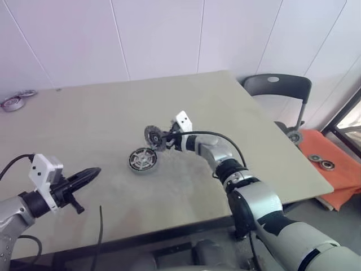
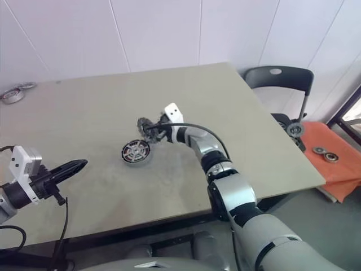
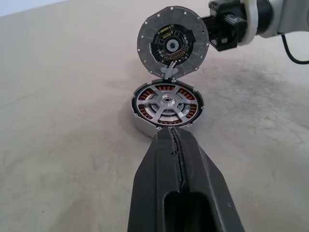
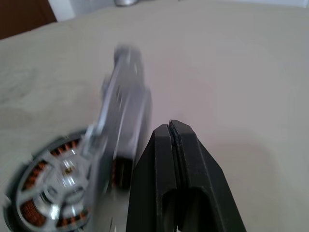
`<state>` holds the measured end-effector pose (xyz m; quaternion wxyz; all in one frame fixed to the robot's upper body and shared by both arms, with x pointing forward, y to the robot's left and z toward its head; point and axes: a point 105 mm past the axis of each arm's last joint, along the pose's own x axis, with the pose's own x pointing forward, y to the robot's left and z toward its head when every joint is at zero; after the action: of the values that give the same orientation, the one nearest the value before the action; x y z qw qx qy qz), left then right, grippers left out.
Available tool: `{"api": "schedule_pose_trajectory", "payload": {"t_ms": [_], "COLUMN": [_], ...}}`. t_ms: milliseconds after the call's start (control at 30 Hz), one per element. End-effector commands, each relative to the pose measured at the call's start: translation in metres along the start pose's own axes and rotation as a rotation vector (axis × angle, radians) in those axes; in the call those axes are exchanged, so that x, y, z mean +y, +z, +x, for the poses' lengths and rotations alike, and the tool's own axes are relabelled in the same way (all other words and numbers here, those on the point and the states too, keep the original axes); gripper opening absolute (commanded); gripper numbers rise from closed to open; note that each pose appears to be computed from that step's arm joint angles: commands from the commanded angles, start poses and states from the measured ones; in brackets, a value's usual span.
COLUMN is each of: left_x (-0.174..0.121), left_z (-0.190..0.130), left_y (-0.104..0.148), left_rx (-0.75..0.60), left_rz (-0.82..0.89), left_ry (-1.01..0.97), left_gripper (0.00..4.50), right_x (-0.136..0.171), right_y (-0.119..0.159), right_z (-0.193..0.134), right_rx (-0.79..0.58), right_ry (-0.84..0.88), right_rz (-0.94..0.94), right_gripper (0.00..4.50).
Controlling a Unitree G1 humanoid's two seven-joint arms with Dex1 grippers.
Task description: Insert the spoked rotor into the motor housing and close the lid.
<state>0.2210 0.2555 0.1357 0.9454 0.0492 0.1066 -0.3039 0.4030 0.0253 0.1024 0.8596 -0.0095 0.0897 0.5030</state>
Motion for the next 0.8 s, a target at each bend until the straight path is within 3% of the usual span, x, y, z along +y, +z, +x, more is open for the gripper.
{"api": "schedule_pose_trajectory", "payload": {"t_ms": [33, 367, 567, 800], "left_x": [0.001, 0.0, 0.001, 0.0], "left_z": [-0.001, -0.004, -0.002, 0.0], "left_y": [0.006, 0.005, 0.007, 0.008], "left_rx": [-0.014, -0.015, -0.018, -0.026], "left_rz": [0.026, 0.022, 0.026, 0.027], "left_ry": [0.007, 0.02, 0.017, 0.019], "left_gripper": [0.0, 0.0, 0.0, 0.0], "right_x": [0.013, 0.024, 0.049, 0.064], "right_y": [0.025, 0.021, 0.016, 0.01], "right_z": [0.01, 0.015, 0.02, 0.026], "right_rx": [-0.059, -0.034, -0.007, 0.002], "right_ry": [0.054, 0.092, 0.228, 0.267], "right_rz": [-0.081, -0.125, -0.22, -0.263], "right_gripper": [0.02, 0.02, 0.02, 0.02]}}
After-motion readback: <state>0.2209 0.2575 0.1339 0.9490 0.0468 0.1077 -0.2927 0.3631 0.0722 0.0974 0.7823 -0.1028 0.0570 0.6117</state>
